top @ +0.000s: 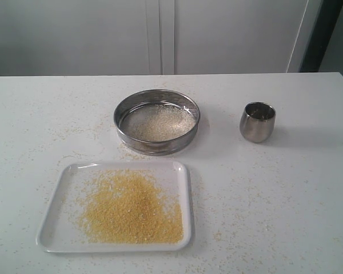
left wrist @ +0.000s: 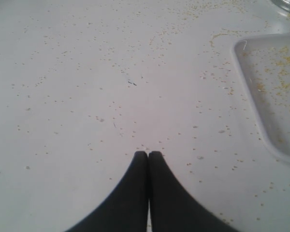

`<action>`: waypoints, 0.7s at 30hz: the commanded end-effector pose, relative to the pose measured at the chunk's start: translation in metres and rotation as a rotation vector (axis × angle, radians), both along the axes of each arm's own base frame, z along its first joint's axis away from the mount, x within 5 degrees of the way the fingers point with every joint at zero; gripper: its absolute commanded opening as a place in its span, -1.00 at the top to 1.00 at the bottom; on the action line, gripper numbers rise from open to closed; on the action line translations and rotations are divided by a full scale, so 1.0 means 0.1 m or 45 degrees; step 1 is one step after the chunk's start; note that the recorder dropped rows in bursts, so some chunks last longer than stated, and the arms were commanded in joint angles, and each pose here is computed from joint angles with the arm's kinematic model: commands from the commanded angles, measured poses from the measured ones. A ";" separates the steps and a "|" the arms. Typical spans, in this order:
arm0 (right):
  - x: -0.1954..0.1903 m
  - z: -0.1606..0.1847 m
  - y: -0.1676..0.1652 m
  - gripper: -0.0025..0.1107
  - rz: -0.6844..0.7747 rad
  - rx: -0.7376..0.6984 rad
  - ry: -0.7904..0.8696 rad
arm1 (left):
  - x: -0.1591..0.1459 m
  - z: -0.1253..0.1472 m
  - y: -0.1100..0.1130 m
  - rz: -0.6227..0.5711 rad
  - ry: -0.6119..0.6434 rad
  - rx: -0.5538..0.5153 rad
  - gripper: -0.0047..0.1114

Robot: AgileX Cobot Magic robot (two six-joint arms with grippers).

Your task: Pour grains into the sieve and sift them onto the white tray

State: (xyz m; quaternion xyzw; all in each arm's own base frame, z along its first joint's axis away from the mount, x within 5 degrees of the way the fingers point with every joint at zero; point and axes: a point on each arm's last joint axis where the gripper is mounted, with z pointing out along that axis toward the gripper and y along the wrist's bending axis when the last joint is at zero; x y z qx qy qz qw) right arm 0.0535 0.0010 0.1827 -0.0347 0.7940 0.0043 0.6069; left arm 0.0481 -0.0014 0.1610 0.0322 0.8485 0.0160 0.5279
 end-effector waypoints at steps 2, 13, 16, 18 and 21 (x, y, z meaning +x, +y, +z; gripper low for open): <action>0.00 0.00 0.00 0.96 -0.005 -0.012 -0.021 | -0.01 -0.04 0.00 0.001 0.026 -0.004 0.92; 0.00 0.00 0.00 0.96 -0.005 -0.012 -0.021 | -0.01 -0.04 0.00 0.001 0.026 -0.004 0.92; 0.00 0.00 0.00 0.96 -0.005 -0.012 -0.021 | -0.01 -0.04 0.00 0.001 0.026 -0.004 0.92; 0.00 0.00 0.00 0.96 -0.005 -0.012 -0.021 | -0.01 -0.04 0.00 0.001 0.026 -0.004 0.92; 0.00 0.00 0.00 0.96 -0.010 0.004 -0.020 | -0.01 -0.04 0.00 0.001 0.026 -0.004 0.92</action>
